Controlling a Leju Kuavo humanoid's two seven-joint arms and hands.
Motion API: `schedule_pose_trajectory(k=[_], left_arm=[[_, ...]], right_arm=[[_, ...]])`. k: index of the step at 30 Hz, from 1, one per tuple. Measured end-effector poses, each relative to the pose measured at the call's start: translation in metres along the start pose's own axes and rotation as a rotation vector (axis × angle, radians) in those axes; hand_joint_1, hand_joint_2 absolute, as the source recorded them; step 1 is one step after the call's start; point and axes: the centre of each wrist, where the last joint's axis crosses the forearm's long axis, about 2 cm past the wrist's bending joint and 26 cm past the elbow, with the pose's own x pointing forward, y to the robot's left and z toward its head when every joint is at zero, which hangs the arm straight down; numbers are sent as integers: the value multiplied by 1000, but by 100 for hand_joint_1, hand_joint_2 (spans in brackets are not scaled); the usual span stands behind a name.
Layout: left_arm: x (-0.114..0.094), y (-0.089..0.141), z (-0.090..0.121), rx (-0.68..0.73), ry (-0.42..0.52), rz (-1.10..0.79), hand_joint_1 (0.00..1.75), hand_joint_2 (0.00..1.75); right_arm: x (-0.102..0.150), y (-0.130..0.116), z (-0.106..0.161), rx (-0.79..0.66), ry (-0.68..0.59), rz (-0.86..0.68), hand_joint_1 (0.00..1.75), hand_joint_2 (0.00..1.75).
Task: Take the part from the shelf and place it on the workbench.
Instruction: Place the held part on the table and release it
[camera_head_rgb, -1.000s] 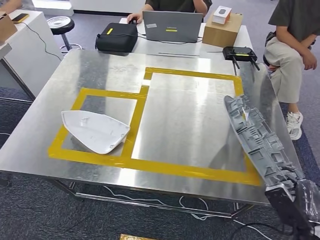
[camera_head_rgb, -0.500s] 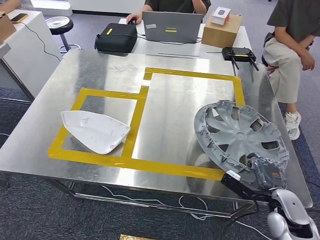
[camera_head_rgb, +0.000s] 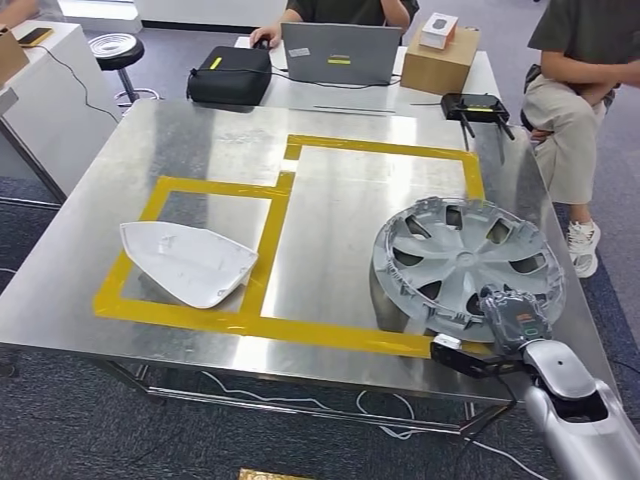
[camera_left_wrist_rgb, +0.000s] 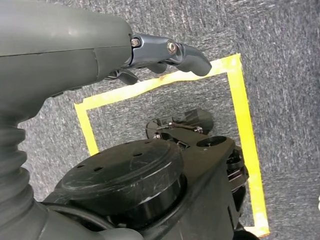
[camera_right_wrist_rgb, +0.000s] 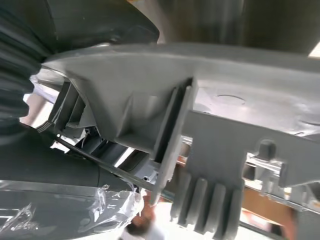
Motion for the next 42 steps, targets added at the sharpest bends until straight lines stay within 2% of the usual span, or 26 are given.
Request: schedule_pose_trajectory(k=[9, 15, 19, 25, 32, 42], left_arm=[[3, 0, -3, -14, -13, -32, 0, 175], [7, 2, -7, -26, -24, -52, 0, 175], [6, 3, -7, -37, -23, -54, 0, 175], [4, 3, -7, -44, -24, -52, 0, 175], [3, 3, -6, -52, -26, -49, 0, 175], [3, 2, -6, -63, -26, -39, 0, 175]], right_arm=[[53, -13, -23, 5, -242, 49, 175, 175], [106, -27, -35, -22, -474, 72, 175, 175], [128, -28, -34, -13, -524, 64, 175, 175], [127, -20, -34, -1, -493, 51, 175, 175], [103, -13, -32, 24, -400, 73, 175, 175], [84, -13, -32, 89, -272, 99, 175, 175]])
